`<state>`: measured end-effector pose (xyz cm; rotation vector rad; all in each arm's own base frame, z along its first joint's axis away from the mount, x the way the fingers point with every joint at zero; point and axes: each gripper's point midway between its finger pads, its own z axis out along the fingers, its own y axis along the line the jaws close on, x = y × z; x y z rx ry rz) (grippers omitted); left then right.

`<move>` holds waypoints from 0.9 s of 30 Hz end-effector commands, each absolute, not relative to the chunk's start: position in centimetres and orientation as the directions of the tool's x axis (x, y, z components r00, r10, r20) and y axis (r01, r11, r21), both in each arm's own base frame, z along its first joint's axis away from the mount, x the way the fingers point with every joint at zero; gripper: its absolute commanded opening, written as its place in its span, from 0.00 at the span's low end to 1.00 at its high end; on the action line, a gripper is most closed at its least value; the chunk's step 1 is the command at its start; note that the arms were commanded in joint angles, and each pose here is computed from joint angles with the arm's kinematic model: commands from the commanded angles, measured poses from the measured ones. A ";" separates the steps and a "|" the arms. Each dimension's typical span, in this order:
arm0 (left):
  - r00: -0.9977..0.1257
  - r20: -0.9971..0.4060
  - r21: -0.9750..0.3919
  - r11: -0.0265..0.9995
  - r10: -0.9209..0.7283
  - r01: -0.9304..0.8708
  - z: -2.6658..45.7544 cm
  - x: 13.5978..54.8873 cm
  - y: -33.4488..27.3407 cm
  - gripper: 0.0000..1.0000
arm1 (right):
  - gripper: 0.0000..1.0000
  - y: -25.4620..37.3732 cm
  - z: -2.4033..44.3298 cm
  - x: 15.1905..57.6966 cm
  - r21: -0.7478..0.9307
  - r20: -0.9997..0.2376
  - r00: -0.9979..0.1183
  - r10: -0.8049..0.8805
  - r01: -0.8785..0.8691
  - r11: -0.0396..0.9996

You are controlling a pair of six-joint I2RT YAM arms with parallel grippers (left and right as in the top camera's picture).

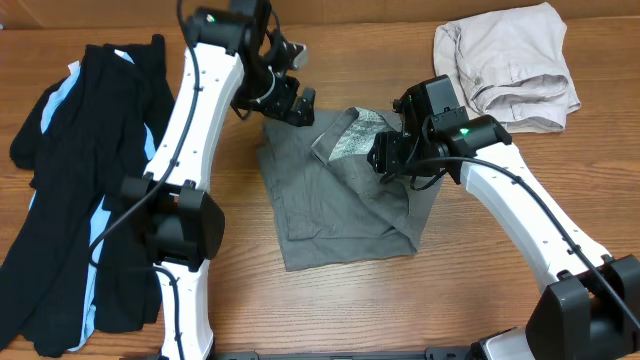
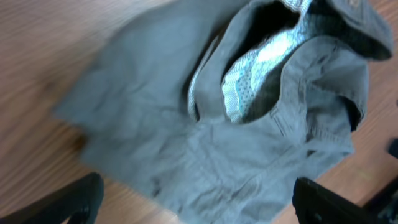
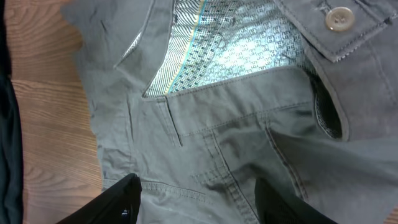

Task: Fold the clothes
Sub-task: 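Grasp the shorts' waistband with both grippers near the top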

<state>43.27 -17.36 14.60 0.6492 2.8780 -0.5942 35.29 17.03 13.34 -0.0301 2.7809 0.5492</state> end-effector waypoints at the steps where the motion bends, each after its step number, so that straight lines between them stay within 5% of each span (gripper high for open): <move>1: -0.895 -0.208 -0.472 0.761 0.394 0.445 12.8 41.9 -19.0 0.97 | 0.63 17.9 15.7 36.1 0.379 -0.373 -0.927 0.038 -0.115 0.918; 10: -0.945 -0.148 -0.533 0.781 0.293 0.326 6.9 41.4 -19.9 0.83 | 0.63 18.0 15.9 36.4 0.382 -0.388 -0.921 0.041 -0.121 0.916; 27: -0.954 -0.175 -0.487 0.820 0.245 0.300 3.7 41.4 -23.4 0.64 | 0.63 18.0 16.0 36.6 0.381 -0.396 -0.917 0.043 -0.122 0.917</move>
